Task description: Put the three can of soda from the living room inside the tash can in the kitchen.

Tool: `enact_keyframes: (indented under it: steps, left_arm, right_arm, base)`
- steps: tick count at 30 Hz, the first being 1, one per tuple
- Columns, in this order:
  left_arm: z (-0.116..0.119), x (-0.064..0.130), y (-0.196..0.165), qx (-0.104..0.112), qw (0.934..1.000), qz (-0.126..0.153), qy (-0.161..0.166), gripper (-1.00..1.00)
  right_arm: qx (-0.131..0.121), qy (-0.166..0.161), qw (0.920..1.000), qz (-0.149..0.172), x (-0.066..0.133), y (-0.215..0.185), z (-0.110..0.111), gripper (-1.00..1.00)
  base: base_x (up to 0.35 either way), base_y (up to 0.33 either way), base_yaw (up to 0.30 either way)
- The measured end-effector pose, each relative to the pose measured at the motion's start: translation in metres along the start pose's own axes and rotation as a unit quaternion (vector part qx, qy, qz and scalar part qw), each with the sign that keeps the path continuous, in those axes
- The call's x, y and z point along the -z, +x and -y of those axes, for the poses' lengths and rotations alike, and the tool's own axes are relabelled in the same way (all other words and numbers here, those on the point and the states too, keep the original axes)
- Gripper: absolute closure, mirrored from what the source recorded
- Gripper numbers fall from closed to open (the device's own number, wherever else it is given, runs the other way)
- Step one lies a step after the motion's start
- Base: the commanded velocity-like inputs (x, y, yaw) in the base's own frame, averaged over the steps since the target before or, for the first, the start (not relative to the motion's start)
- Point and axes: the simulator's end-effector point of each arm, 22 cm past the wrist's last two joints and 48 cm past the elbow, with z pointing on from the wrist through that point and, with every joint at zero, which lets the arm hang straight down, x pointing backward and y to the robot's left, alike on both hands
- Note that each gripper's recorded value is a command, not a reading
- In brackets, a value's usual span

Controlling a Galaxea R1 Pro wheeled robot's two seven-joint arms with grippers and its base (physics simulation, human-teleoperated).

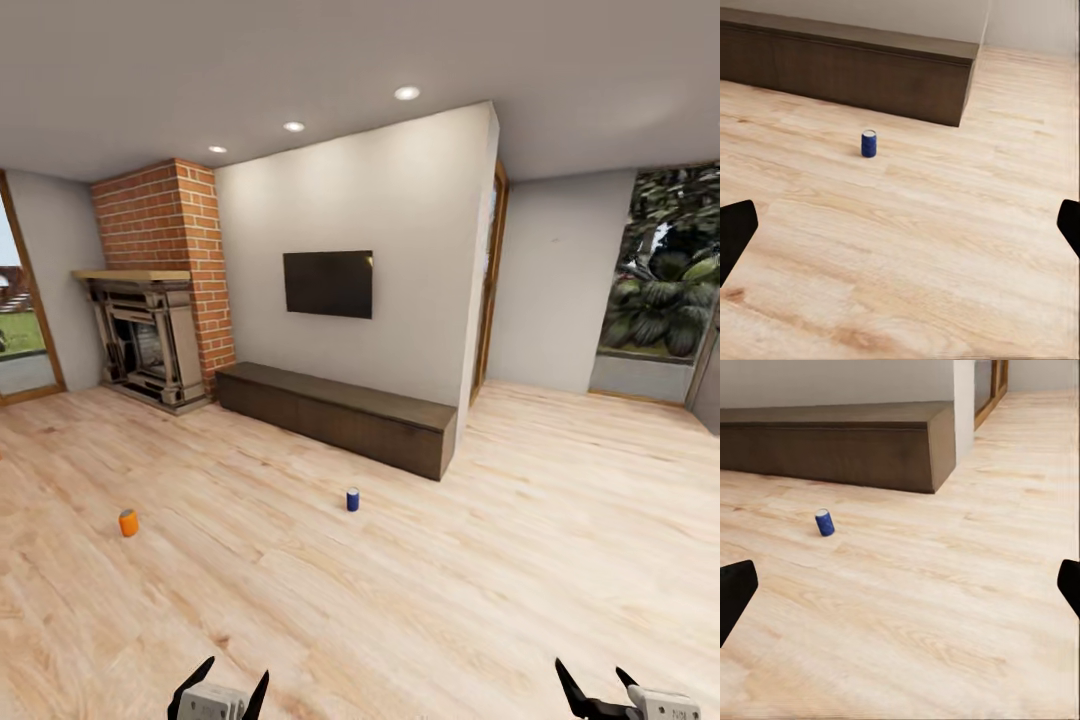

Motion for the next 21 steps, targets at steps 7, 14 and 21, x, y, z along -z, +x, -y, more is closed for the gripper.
enact_keyframes:
  steps: [7,14,21]
  left_arm:
    - [-0.0002,0.0,0.0003,0.0,1.0,0.0,0.0,-1.0]
    - [-0.0008,0.0001,0.0014,-0.001,1.0,-0.002,0.0,-1.0]
    - [0.0001,-0.0001,0.0031,-0.001,1.0,-0.004,0.002,-1.0]
  right_arm:
    - [0.0,0.0,1.0,0.0,0.0,0.0001,0.0003,-1.0]
    - [0.0,0.001,1.0,-0.002,0.0001,0.0012,0.0008,-1.0]
    - [0.0,0.001,1.0,-0.004,0.0,0.0027,0.0011,-1.0]
  base:
    - [-0.163,-0.201,-0.25]
    - [0.029,-0.016,-0.246]
    - [0.206,0.176,-0.235]
